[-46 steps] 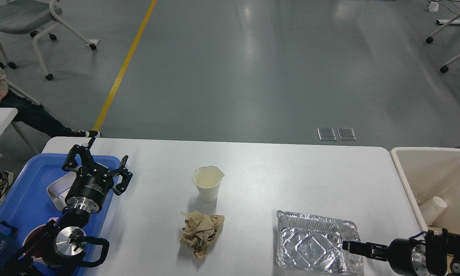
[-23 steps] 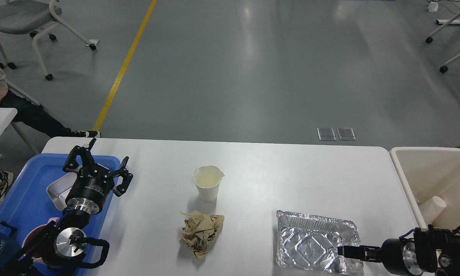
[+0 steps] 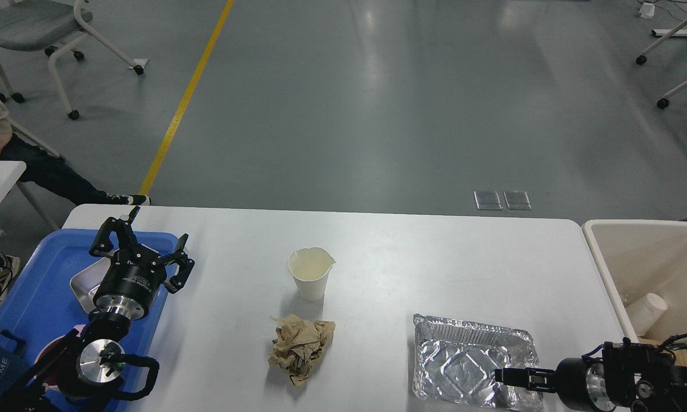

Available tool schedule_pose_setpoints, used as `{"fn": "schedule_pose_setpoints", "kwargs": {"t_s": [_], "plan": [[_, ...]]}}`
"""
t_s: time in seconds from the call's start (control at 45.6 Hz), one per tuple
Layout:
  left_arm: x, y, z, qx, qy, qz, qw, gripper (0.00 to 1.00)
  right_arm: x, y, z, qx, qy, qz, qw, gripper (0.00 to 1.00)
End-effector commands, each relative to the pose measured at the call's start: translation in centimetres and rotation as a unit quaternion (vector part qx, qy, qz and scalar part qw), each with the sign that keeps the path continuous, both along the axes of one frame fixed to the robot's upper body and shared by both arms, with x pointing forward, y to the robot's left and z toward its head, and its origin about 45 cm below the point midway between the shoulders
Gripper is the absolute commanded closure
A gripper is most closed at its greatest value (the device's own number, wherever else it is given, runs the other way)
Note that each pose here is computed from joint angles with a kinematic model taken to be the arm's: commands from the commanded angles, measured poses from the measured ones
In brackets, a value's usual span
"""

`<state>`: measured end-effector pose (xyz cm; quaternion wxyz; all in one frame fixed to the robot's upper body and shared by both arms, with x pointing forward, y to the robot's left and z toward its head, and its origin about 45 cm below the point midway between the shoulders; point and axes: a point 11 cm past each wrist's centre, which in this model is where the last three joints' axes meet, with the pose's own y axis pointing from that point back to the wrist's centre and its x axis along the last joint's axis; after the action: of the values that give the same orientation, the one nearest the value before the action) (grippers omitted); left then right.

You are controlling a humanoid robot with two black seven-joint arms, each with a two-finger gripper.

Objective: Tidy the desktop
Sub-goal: 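Grasp the foil tray's edge with the right gripper, then lift the foil tray with the right gripper and carry it toward the white cup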

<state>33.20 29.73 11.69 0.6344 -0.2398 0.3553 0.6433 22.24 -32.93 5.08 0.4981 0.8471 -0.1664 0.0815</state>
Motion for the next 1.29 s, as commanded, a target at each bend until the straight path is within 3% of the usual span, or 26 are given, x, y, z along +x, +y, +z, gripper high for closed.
{"fn": "schedule_pose_setpoints", "kwargs": {"t_s": [0.0,0.767,0.964,1.271], "plan": [[-0.1,-0.2,-0.1,-0.002,0.001,0.000,1.000,0.04,-0.4,0.2,-0.1,0.010,0.004,0.007,1.000,1.00],[-0.1,-0.7,-0.3,-0.006,0.003,-0.003,1.000,0.04,0.8,-0.1,2.7,0.028,-0.013,0.032,0.999,1.00],[-0.3,-1.4,-0.5,-0.003,0.007,-0.015,1.000,0.04,0.4,-2.4,5.2,0.024,0.007,0.024,0.999,1.00],[-0.5,-2.3,-0.7,-0.001,0.014,-0.025,1.000,0.04,0.7,-6.9,12.3,-0.010,-0.017,0.006,1.000,1.00]]}}
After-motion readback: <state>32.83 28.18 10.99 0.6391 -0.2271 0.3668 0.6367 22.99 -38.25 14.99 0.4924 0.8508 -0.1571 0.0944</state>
